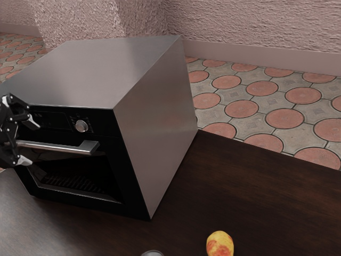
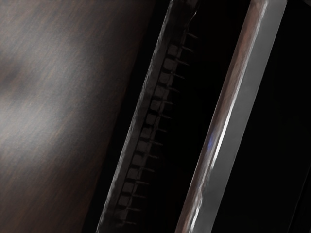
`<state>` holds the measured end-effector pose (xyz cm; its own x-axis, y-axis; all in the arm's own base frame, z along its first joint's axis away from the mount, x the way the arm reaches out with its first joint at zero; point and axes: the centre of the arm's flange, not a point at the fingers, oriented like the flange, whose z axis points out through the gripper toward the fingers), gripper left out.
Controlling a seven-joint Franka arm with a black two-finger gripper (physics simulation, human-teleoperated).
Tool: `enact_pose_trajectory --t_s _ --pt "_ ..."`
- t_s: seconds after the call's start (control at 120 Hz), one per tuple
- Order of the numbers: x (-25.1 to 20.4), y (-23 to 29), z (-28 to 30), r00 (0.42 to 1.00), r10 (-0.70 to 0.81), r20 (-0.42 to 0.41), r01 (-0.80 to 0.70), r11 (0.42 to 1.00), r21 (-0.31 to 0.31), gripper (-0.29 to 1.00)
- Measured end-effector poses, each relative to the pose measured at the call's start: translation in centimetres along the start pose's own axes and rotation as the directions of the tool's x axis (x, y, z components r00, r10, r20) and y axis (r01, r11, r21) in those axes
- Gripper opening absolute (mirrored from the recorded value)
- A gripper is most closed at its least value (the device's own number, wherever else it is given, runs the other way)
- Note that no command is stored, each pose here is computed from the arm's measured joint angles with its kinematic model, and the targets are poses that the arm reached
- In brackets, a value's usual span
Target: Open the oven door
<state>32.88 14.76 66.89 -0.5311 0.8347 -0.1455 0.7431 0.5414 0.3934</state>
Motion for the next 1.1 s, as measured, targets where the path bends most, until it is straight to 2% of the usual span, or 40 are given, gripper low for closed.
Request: enact_pose_trajectory --t_s 0.275,0.617,0.917,1.1 --pt "1.2 -0.1 0.7 0.991 0.126 -0.045 -0.126 0.992 -0.006 0.7" --pt "1.4 -0.5 3.5 0.969 0.239 -0.058 -0.238 0.971 0.028 0.7" --pt "2.0 -1.0 5.5 0.957 0.285 -0.048 -0.284 0.958 0.04 0.7" --pt "4.3 -3.0 6.0 0.963 0.268 -0.037 -0.267 0.963 0.033 0.7"
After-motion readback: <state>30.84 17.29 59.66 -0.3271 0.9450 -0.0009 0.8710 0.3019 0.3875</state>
